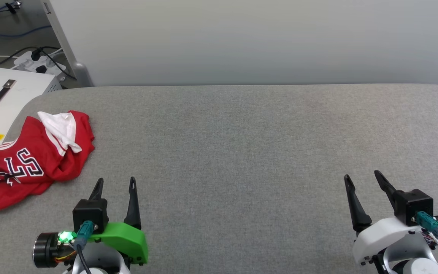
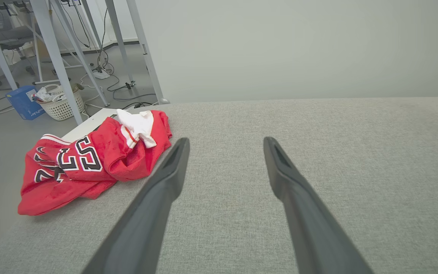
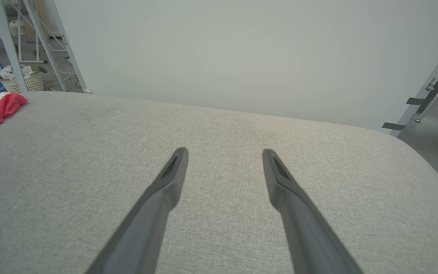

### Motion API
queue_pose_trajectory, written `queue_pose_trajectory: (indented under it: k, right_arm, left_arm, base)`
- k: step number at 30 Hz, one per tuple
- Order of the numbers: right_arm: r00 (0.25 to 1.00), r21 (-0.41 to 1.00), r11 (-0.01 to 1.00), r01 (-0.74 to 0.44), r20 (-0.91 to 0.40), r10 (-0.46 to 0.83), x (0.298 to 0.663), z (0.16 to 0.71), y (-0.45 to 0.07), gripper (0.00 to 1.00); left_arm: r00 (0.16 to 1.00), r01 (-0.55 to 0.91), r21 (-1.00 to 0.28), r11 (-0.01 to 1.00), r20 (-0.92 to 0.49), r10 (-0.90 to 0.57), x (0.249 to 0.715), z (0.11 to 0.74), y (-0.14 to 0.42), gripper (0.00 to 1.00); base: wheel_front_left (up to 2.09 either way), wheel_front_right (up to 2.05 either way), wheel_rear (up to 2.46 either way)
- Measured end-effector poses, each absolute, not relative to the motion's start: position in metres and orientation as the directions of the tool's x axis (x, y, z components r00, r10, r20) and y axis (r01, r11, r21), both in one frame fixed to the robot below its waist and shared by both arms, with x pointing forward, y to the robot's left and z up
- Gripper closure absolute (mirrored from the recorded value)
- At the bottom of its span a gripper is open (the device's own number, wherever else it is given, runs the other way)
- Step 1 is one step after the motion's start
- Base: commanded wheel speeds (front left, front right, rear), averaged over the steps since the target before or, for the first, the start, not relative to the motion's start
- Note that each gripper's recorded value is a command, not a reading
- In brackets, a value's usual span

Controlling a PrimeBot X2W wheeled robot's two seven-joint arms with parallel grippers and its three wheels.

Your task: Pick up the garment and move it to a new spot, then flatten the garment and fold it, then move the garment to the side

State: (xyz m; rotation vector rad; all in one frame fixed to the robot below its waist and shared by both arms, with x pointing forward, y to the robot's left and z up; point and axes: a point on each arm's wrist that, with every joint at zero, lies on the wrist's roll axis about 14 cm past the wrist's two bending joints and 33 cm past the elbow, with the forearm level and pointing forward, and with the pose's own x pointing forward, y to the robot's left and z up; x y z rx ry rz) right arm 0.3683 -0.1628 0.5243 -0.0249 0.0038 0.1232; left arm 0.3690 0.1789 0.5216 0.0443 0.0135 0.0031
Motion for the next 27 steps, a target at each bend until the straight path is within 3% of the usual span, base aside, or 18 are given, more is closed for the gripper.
queue_pose_trajectory:
  k: [27]
  right_arm:
    - [0.990, 0.042, 0.993, -0.114, 0.085, 0.111, 0.369, 0.542, -0.166, 0.00]
  left_arm:
    - [0.999, -0.012, 0.019, 1.000, 0.038, 0.011, 0.370, 0.528, 0.178, 0.00]
  base:
    - [0.00, 0.00, 0.00]
